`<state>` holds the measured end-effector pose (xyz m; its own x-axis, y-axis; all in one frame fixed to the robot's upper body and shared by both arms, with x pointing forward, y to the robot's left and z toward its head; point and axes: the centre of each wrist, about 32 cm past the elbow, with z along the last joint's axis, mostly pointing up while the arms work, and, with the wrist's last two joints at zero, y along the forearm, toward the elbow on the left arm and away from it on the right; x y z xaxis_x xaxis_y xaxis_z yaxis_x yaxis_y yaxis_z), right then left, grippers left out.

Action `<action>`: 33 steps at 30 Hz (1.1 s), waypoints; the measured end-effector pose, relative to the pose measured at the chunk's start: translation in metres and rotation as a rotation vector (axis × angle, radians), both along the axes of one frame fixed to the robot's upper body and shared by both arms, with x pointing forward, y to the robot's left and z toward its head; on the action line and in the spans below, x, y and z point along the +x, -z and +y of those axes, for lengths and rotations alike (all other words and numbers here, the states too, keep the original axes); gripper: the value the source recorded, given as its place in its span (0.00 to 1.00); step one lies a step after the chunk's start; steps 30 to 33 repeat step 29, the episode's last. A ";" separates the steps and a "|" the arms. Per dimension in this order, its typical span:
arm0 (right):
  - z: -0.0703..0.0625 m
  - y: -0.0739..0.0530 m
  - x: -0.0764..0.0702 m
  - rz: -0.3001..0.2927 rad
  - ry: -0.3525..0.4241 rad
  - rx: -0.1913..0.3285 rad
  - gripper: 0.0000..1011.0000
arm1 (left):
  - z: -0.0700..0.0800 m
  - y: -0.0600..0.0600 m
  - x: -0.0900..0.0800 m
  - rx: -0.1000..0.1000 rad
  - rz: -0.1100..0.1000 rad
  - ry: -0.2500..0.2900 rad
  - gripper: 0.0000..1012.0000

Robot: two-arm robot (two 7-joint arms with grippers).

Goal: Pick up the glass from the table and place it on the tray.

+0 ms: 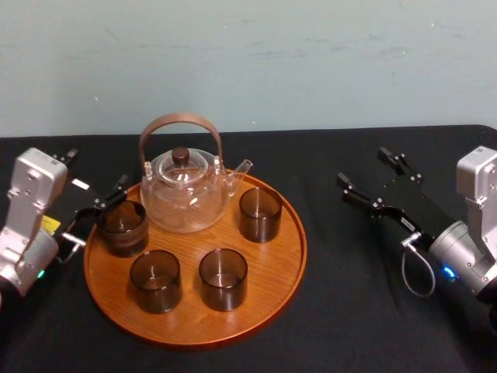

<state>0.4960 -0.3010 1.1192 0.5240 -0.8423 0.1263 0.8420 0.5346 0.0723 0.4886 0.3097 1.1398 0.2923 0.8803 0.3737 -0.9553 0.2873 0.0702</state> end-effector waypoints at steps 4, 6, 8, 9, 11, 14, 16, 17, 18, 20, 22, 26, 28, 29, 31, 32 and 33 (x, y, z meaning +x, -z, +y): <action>-0.001 0.003 -0.002 0.003 0.037 -0.027 0.99 | 0.000 0.000 0.000 0.000 0.000 0.000 0.99; -0.001 0.004 -0.003 0.007 0.049 -0.034 0.99 | 0.000 0.000 0.000 0.000 0.000 0.000 0.99; -0.001 0.007 -0.004 0.013 0.062 -0.043 0.99 | 0.000 0.000 0.000 0.000 0.000 0.000 0.99; -0.001 0.008 -0.005 0.015 0.067 -0.046 0.99 | 0.000 0.000 0.000 0.000 0.000 0.000 0.99; -0.001 0.008 -0.005 0.015 0.067 -0.046 0.99 | 0.000 0.000 0.000 0.000 0.000 0.000 0.99; -0.001 0.008 -0.005 0.015 0.066 -0.046 0.99 | 0.000 0.000 0.000 0.000 0.000 0.000 0.99; -0.001 0.007 -0.004 0.016 0.065 -0.045 0.99 | 0.000 0.000 0.000 0.000 0.000 0.000 0.99; -0.001 0.007 -0.004 0.016 0.065 -0.045 0.99 | 0.000 0.000 0.000 0.000 0.000 0.000 0.99; -0.001 0.007 -0.004 0.016 0.065 -0.045 0.99 | 0.000 0.000 0.000 0.000 0.000 0.000 0.99; -0.001 0.007 -0.004 0.016 0.064 -0.044 0.99 | 0.000 0.000 0.000 0.000 0.000 0.000 0.99; -0.001 0.007 -0.004 0.016 0.063 -0.044 0.99 | 0.000 0.000 0.000 0.000 0.000 0.000 0.99; -0.001 0.007 -0.004 0.016 0.062 -0.043 0.99 | 0.000 0.000 0.000 0.000 0.000 0.000 0.99; -0.001 0.007 -0.004 0.016 0.061 -0.043 0.99 | 0.000 0.000 0.000 0.000 0.000 0.000 0.99; -0.001 0.007 -0.004 0.016 0.060 -0.043 0.99 | 0.000 0.000 0.000 0.000 0.000 0.000 0.99; -0.001 0.007 -0.004 0.016 0.060 -0.043 0.99 | 0.000 0.000 0.000 0.000 0.000 0.000 0.99; -0.001 0.007 -0.004 0.016 0.060 -0.043 0.99 | 0.000 0.000 0.000 0.000 0.000 0.000 0.99; -0.001 0.007 -0.004 0.016 0.060 -0.043 0.99 | 0.000 0.000 0.000 0.000 0.000 0.000 0.99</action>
